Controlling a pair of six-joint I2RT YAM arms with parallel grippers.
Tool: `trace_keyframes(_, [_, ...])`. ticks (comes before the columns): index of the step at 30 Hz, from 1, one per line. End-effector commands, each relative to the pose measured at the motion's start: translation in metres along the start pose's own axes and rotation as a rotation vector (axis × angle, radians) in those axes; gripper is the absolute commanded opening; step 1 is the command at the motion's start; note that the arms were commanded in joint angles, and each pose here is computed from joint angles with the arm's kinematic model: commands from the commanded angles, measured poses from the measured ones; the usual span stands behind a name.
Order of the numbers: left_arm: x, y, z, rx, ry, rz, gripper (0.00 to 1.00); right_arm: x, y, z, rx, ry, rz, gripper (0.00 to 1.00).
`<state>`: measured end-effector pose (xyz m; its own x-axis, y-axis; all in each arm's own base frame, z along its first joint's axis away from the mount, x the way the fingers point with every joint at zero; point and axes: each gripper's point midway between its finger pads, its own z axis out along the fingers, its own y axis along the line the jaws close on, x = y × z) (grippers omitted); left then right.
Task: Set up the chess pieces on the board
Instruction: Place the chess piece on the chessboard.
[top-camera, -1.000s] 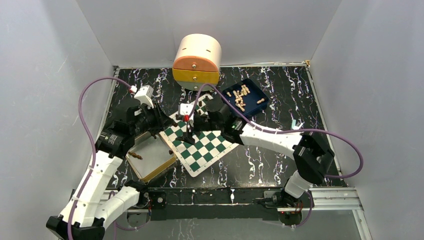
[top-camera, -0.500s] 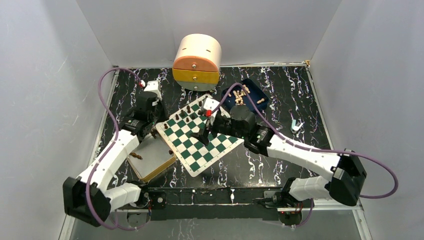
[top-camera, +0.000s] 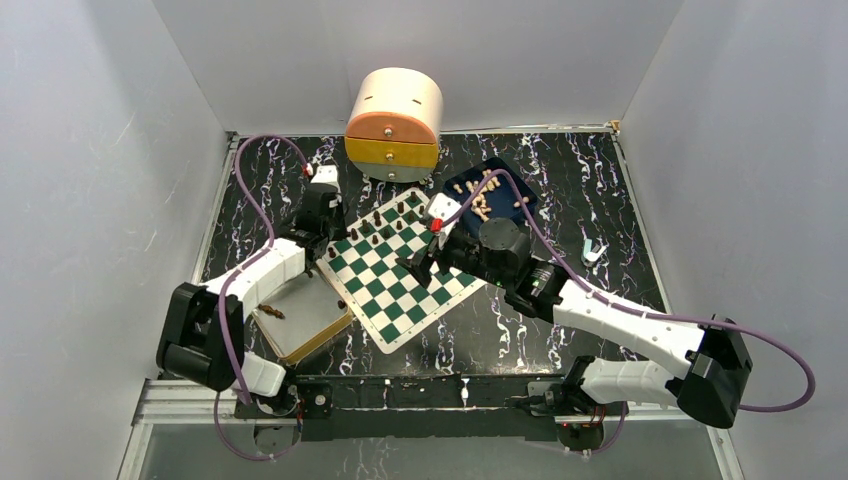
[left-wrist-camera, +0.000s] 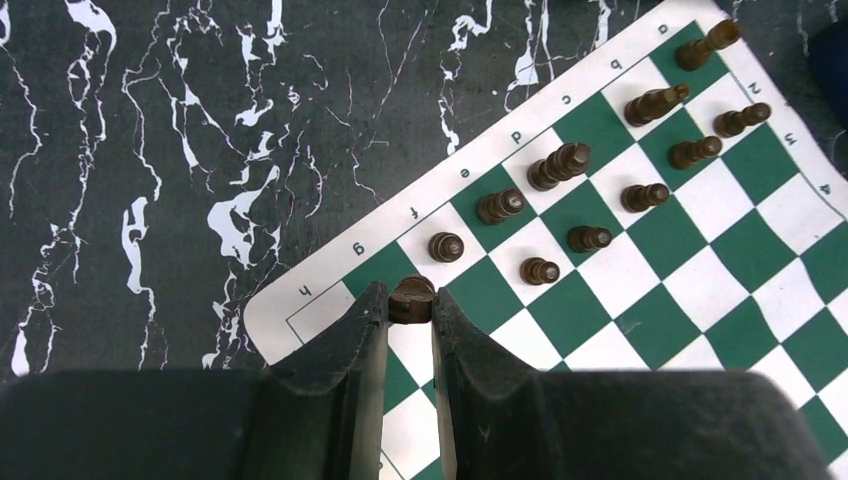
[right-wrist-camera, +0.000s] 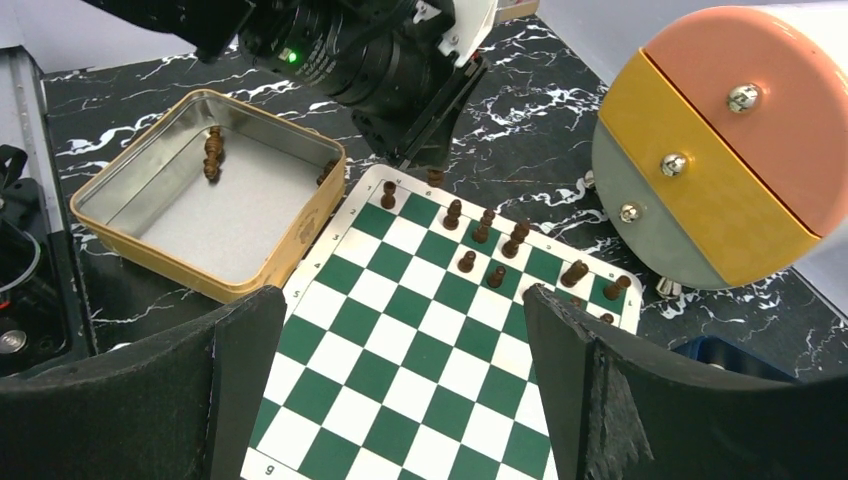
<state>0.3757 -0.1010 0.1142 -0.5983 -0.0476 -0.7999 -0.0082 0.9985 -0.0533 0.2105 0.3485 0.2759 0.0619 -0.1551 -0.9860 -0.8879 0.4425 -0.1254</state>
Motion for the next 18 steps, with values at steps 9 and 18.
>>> trace_keyframes(9, [0.013,0.010,0.018,-0.060,-0.026,-0.001,0.00,-0.021,-0.018,-0.009,0.085,-0.064,-0.032,0.99])
trace_keyframes(18, [0.027,0.010,0.028,-0.067,0.011,0.003,0.00,-0.020,-0.019,-0.009,0.086,-0.064,-0.037,0.99])
